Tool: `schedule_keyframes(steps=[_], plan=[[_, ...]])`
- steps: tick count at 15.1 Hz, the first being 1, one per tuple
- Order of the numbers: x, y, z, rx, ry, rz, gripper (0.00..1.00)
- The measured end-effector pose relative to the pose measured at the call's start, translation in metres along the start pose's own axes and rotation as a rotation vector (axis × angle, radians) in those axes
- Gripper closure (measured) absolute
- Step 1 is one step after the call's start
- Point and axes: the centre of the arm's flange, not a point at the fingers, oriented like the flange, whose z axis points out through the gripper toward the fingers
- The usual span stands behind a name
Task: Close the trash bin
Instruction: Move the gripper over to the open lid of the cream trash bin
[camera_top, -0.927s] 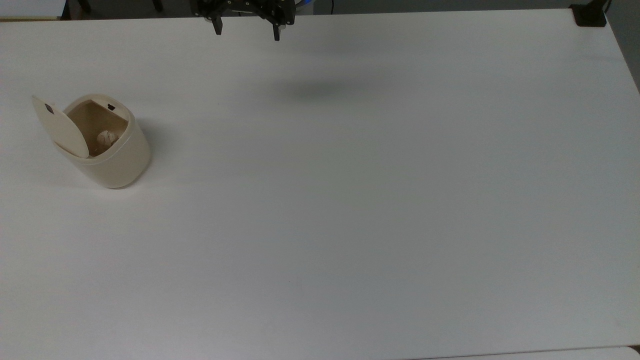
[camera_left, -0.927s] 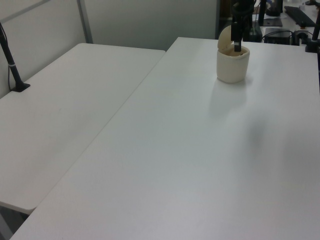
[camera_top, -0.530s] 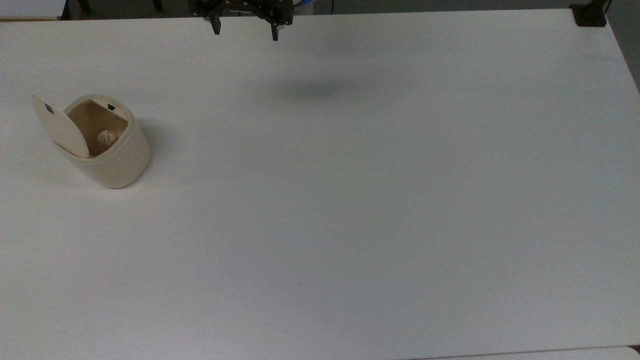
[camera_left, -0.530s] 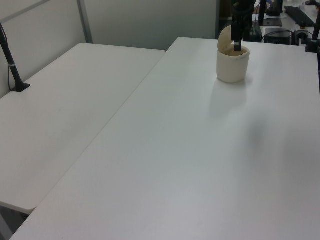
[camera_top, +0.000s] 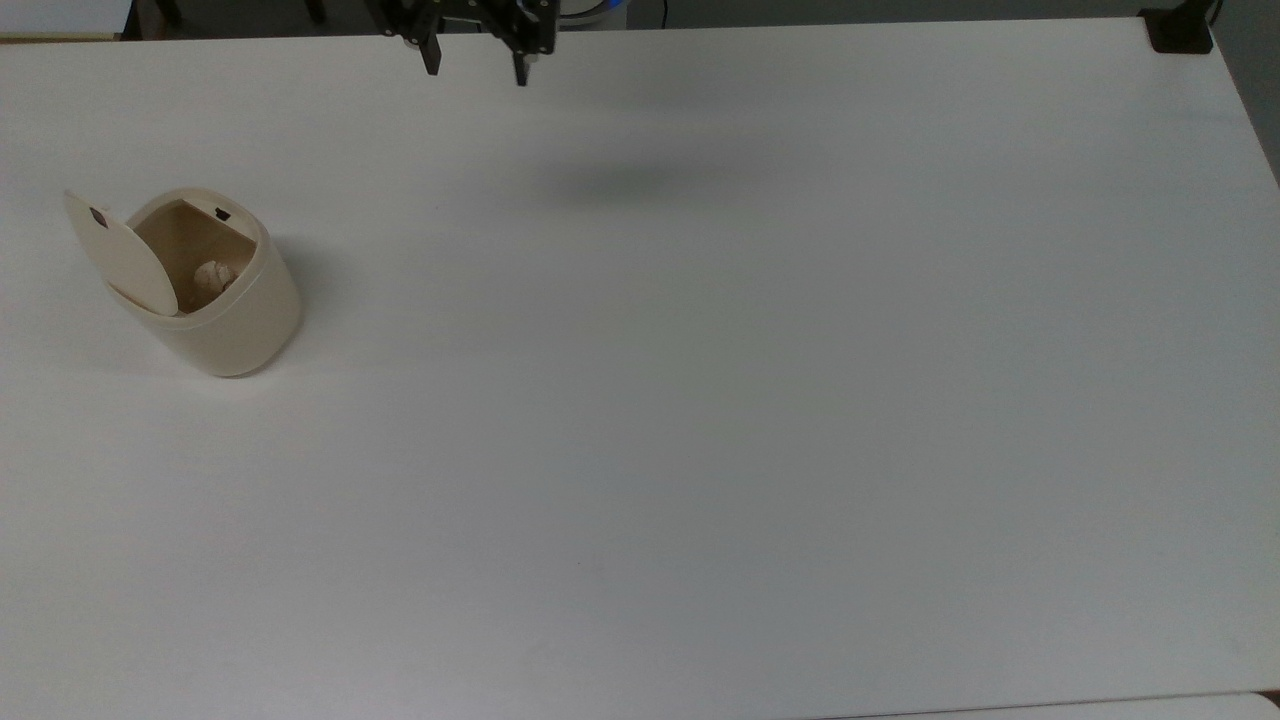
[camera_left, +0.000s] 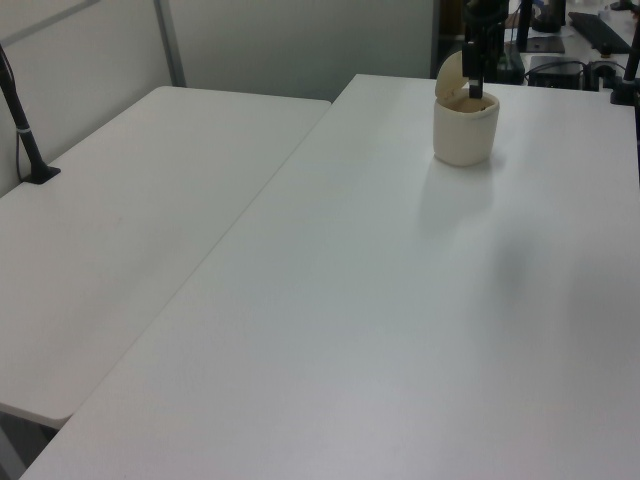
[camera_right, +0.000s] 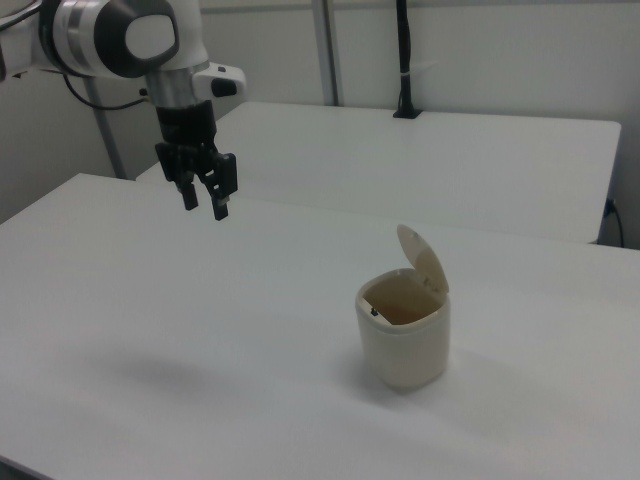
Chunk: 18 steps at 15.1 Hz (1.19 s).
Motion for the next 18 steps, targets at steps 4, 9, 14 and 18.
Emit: schedule_keyframes(steps=[4, 9, 14, 18], plan=[[0.015, 0.068, -0.016, 0.005, 0.099, 0.167, 0.8], [0.037, 0.178, -0.018, -0.015, 0.262, 0.43, 0.99], [0.062, 0.233, -0.005, -0.041, 0.417, 0.564, 0.99], [0.088, 0.25, 0.028, -0.063, 0.486, 0.603, 0.99]])
